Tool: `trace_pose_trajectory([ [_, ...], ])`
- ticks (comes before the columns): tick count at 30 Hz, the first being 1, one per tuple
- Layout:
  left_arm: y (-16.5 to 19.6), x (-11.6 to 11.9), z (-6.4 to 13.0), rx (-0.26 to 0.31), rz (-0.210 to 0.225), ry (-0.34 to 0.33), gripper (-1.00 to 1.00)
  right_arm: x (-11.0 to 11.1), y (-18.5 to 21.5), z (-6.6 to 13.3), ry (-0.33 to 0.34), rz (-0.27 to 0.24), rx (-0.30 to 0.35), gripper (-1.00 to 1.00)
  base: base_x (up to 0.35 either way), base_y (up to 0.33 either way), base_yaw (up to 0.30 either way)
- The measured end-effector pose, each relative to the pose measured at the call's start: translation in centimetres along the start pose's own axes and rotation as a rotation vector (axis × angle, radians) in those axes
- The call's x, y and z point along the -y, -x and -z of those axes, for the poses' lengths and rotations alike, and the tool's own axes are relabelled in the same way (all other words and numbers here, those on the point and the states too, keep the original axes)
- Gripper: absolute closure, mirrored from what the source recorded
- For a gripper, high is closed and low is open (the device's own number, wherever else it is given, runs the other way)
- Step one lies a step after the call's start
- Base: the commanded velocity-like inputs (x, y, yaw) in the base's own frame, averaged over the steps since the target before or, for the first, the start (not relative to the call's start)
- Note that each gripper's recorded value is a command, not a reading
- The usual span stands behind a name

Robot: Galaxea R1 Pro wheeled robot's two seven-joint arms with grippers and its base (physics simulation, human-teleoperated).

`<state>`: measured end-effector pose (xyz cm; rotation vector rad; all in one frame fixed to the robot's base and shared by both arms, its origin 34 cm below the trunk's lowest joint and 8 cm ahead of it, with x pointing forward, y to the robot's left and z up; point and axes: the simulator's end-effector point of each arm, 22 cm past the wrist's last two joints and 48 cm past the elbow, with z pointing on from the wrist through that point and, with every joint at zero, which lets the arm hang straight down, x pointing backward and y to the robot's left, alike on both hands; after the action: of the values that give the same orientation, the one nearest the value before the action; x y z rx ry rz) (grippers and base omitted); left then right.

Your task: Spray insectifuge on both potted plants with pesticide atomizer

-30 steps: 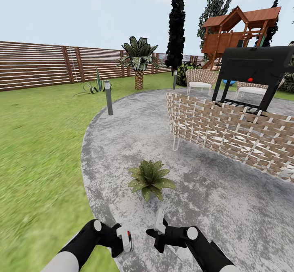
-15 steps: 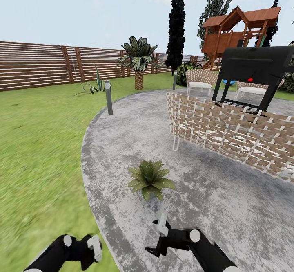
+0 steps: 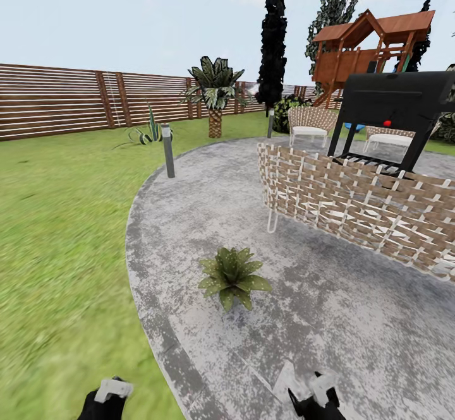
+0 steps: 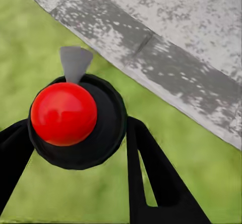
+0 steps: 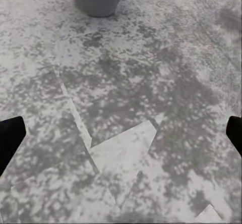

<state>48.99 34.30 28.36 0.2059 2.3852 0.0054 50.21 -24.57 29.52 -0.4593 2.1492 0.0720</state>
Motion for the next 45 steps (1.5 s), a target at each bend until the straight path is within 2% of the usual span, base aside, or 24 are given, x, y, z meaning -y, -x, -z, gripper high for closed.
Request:
trace_pose_trajectory([
  [3, -2.1, 0.0, 0.2, -0.021, 0.080, 0.057, 1.00, 3.7, -0.5, 1.4, -0.205, -0.071, 0.035, -1.00, 0.000, 0.000, 0.000],
  [5, -3.1, -0.1, 0.4, -0.034, 0.125, 0.080, 1.00, 5.5, -0.1, 2.2, -0.310, -0.104, 0.076, -1.00, 0.000, 0.000, 0.000],
  [6, -3.6, -0.3, 0.6, -0.036, 0.152, 0.098, 1.00, 6.1, -0.1, 2.9, -0.351, -0.118, 0.102, -1.00, 0.000, 0.000, 0.000],
  [8, -4.0, -0.9, 1.1, -0.009, 0.194, 0.142, 1.00, 6.2, -0.2, 4.2, -0.383, -0.131, 0.149, -1.00, 0.000, 0.000, 0.000],
  [11, -4.4, -1.8, 1.4, 0.004, 0.215, 0.198, 1.00, 6.0, -0.4, 4.8, -0.389, -0.135, 0.170, -1.00, 0.000, 0.000, 0.000],
  [14, -4.7, -2.2, 1.6, 0.004, 0.221, 0.222, 1.00, 6.0, -0.5, 5.0, -0.391, -0.136, 0.172, -1.00, 0.000, 0.000, 0.000],
  [21, -4.7, -2.1, 1.6, 0.004, 0.222, 0.223, 1.00, 5.8, -0.5, 4.9, -0.383, -0.133, 0.171, -1.00, 0.000, 0.000, 0.000],
  [28, -4.7, -2.0, 1.6, 0.005, 0.223, 0.223, 1.00, 4.1, -0.6, 4.6, -0.363, -0.148, 0.158, -1.00, 0.000, 0.000, 0.000],
  [45, -4.5, -2.3, 1.6, 0.010, 0.218, 0.225, 1.00, 4.0, -0.7, 4.6, -0.362, -0.149, 0.156, -1.00, 0.000, 0.000, 0.000],
])
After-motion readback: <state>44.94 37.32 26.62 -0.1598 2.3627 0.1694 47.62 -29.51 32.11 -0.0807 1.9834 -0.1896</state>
